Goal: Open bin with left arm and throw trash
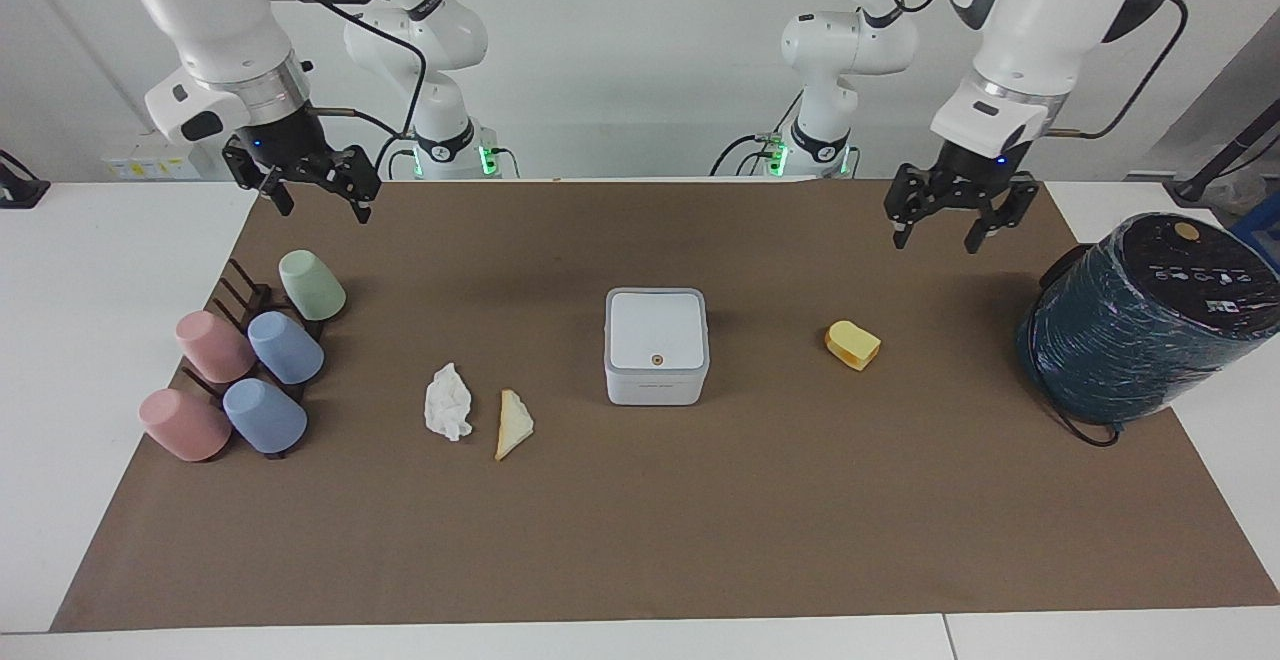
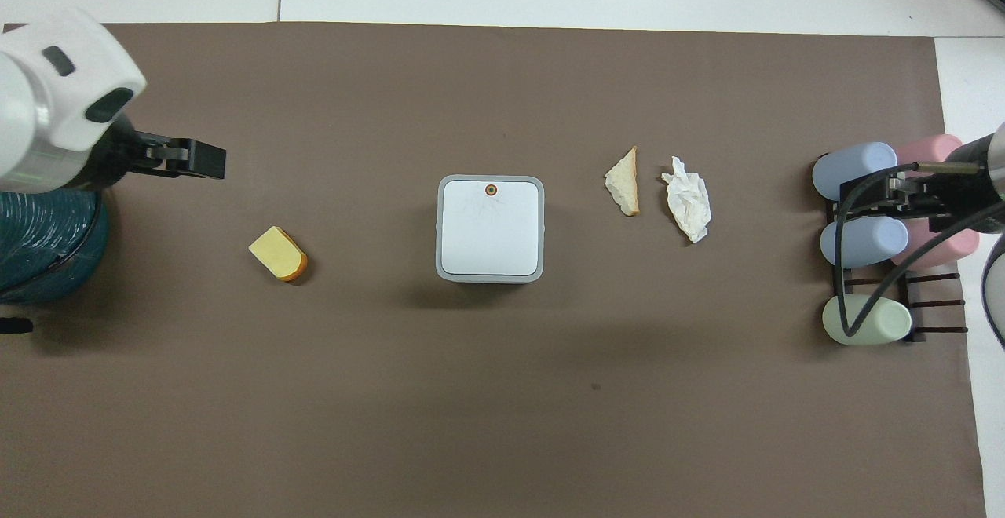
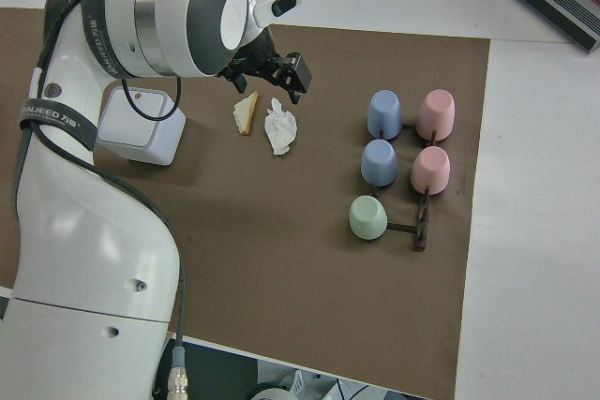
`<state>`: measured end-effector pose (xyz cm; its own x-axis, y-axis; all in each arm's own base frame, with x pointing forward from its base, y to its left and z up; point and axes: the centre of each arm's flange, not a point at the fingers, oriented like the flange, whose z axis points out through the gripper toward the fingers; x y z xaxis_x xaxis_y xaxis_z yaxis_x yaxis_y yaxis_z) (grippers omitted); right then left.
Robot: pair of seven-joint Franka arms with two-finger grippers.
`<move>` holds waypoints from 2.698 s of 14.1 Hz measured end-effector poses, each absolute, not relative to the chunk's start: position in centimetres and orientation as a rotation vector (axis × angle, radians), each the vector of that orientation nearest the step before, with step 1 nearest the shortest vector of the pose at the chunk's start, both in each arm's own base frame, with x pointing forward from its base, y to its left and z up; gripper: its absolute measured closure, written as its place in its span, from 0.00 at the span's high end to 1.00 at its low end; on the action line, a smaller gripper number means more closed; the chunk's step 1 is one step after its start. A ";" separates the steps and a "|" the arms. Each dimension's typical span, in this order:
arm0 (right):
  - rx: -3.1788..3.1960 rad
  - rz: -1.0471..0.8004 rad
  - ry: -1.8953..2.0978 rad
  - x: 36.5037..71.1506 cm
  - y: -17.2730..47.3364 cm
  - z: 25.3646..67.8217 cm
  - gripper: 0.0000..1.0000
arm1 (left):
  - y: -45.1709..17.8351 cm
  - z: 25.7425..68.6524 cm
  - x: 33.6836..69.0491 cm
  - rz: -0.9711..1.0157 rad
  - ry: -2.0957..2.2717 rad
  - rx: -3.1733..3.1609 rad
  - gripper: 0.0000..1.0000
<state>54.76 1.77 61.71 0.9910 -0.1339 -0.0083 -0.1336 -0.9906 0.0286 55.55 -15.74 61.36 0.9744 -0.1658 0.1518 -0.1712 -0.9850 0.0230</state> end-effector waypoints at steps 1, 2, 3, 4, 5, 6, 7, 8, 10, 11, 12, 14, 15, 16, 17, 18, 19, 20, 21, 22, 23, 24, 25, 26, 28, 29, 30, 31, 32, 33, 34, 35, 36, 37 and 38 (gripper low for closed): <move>3.109 0.018 -0.208 55.0 1.8 61.8 1.00 | -18.2 60.8 54.9 0.227 -0.277 3.079 0.60; 3.111 0.062 -0.207 55.4 1.8 61.7 1.00 | -20.1 60.2 54.4 0.230 -0.300 3.072 0.45; 3.113 0.104 -0.203 55.8 1.9 61.3 1.00 | -21.9 59.3 54.1 0.246 -0.319 3.061 0.36; 3.115 0.141 -0.198 56.1 2.1 60.7 1.00 | -23.6 58.4 53.9 0.264 -0.299 3.046 0.25; 3.116 0.180 -0.191 56.5 2.3 60.0 1.00 | -25.3 57.2 53.9 0.281 -0.237 3.022 0.11; 3.117 0.213 -0.186 56.8 2.5 59.0 1.00 | -27.3 55.9 54.1 0.299 -0.173 2.995 0.02; 3.118 0.235 -0.182 57.1 2.6 58.0 1.00 | -29.3 54.5 54.2 0.315 -0.135 2.972 0.01; 3.118 0.255 -0.177 57.4 2.7 56.7 1.00 | -31.5 52.8 54.4 0.328 -0.118 2.948 0.01; 3.120 0.273 -0.160 58.3 3.3 53.3 1.00 | -34.7 50.1 54.6 0.350 -0.109 2.894 0.01; 3.123 0.273 -0.142 58.8 4.0 51.1 1.00 | -35.9 49.0 54.7 0.355 -0.107 2.870 0.01; 3.125 0.278 -0.126 59.4 4.6 49.1 1.00 | -36.8 48.1 54.7 0.358 -0.112 2.854 0.01; 3.129 0.284 -0.095 60.8 5.8 45.1 1.00 | -38.4 46.0 54.5 0.353 -0.133 2.848 0.01; 3.131 0.288 -0.078 61.3 6.5 43.1 1.00 | -39.0 44.8 54.4 0.347 -0.140 2.849 0.01; 3.132 0.296 -0.062 61.7 7.2 41.3 1.00 | -39.3 44.0 54.5 0.341 -0.142 2.851 0.01; 3.134 0.311 -0.049 62.0 7.7 39.5 1.00 | -39.3 43.5 54.6 0.335 -0.142 2.854 0.01; 3.135 0.331 -0.040 62.1 8.0 37.9 1.00 | -39.3 43.2 54.6 0.328 -0.141 2.858 0.01; 3.136 0.349 -0.037 62.2 8.1 36.6 1.00 | -39.3 42.5 54.4 0.316 -0.143 2.864 0.01; 3.136 0.363 -0.037 62.3 8.1 35.6 1.00 | -39.5 41.6 53.9 0.307 -0.150 2.869 0.01; 3.136 0.368 -0.036 62.3 8.1 34.8 1.00 | -39.7 41.0 53.6 0.324 -0.154 2.861 0.01; 3.137 0.358 -0.036 62.3 8.1 34.2 1.00 | -39.6 40.7 53.4 0.343 -0.154 2.853 0.01; 3.137 0.344 -0.036 62.1 8.0 33.7 1.00 | -39.5 40.7 53.2 0.358 -0.153 2.846 0.01; 3.137 0.327 -0.036 61.8 8.0 33.2 1.00 | -39.5 40.7 53.1 0.366 -0.153 2.842 0.01; 3.138 0.307 -0.036 61.4 8.0 32.6 1.00 | -39.5 40.9 53.1 0.369 -0.153 2.841 0.01; 3.138 0.298 -0.036 61.1 7.9 32.0 1.00 | -39.5 41.1 53.2 0.360 -0.152 2.846 0.01; 3.138 0.333 -0.033 60.7 7.9 31.4 1.00 | -38.9 42.9 54.3 0.305 -0.136 2.875 0.01; 3.139 0.352 -0.031 60.5 7.9 30.9 1.00 | -37.6 44.8 55.6 0.273 -0.107 2.894 0.01; 3.138 0.377 -0.029 60.2 7.8 30.4 1.00 | -36.0 46.8 56.9 0.250 -0.076 2.908 0.01; 3.138 0.401 -0.028 60.0 7.8 30.0 1.00 | -34.2 48.6 58.2 0.235 -0.047 2.919 0.01; 3.138 0.412 -0.027 59.9 7.8 29.7 0.93 | -32.3 49.9 59.2 0.227 -0.020 2.928 0.01; 3.138 0.414 -0.027 59.9 7.8 29.6 0.82 | -30.5 50.6 60.2 0.227 0.002 2.933 0.01; 3.138 0.414 -0.027 59.9 7.8 29.6 0.68 | -28.8 50.8 61.0 0.228 0.012 2.939 0.04; 3.138 0.414 -0.027 59.9 7.8 29.6 0.55 | -27.2 50.6 61.7 0.226 0.013 2.946 0.04; 3.138 0.415 -0.027 59.9 7.8 29.6 0.45 | -25.7 50.2 62.3 0.221 0.021 2.953 0.11; 3.138 0.417 -0.025 59.9 7.9 29.6 0.33 | -24.0 49.7 62.8 0.210 0.043 2.961 0.20; 3.140 0.425 -0.026 59.9 8.2 29.7 0.23 | -22.3 48.9 63.2 0.191 0.064 2.971 0.33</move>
<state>59.90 8.22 29.73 0.9640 -0.0197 0.2653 -0.0125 -0.9995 -0.0287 63.18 -22.34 48.85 0.9909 0.0528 0.1237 0.0319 -0.9858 0.1650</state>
